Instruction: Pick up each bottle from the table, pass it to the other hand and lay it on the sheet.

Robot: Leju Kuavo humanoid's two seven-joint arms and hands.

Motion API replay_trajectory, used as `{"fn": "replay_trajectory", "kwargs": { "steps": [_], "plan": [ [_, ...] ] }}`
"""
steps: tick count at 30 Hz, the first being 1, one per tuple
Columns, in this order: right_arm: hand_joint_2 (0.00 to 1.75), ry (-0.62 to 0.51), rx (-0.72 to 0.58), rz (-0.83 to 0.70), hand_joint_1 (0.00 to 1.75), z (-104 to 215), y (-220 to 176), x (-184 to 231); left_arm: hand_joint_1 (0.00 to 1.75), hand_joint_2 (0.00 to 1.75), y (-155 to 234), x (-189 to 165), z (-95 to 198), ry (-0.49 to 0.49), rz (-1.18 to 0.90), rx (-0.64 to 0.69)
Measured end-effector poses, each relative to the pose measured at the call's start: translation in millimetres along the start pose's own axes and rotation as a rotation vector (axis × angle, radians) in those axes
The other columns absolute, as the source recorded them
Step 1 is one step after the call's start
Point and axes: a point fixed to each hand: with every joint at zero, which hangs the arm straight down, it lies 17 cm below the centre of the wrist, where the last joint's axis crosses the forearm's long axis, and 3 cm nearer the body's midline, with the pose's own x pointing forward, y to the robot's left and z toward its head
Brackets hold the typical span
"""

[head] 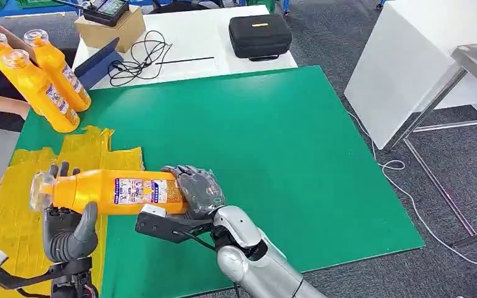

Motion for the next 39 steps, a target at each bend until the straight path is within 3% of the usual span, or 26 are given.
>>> {"fn": "replay_trajectory", "kwargs": {
  "steps": [9,18,39],
  "plan": [
    [1.75,-0.012,0.005,0.013,1.75,-1,1,2,0.00,1.75,2,0,1,0.004,0.014,0.007],
    [1.75,-0.043,0.021,0.042,1.75,-1,10,11,0.00,1.75,-6,-5,5,0.089,0.266,-0.029],
    [1.75,0.051,0.182,0.028,1.75,-15,63,-7,0.00,1.75,-12,-8,5,0.103,0.242,-0.030]
  ]
}}
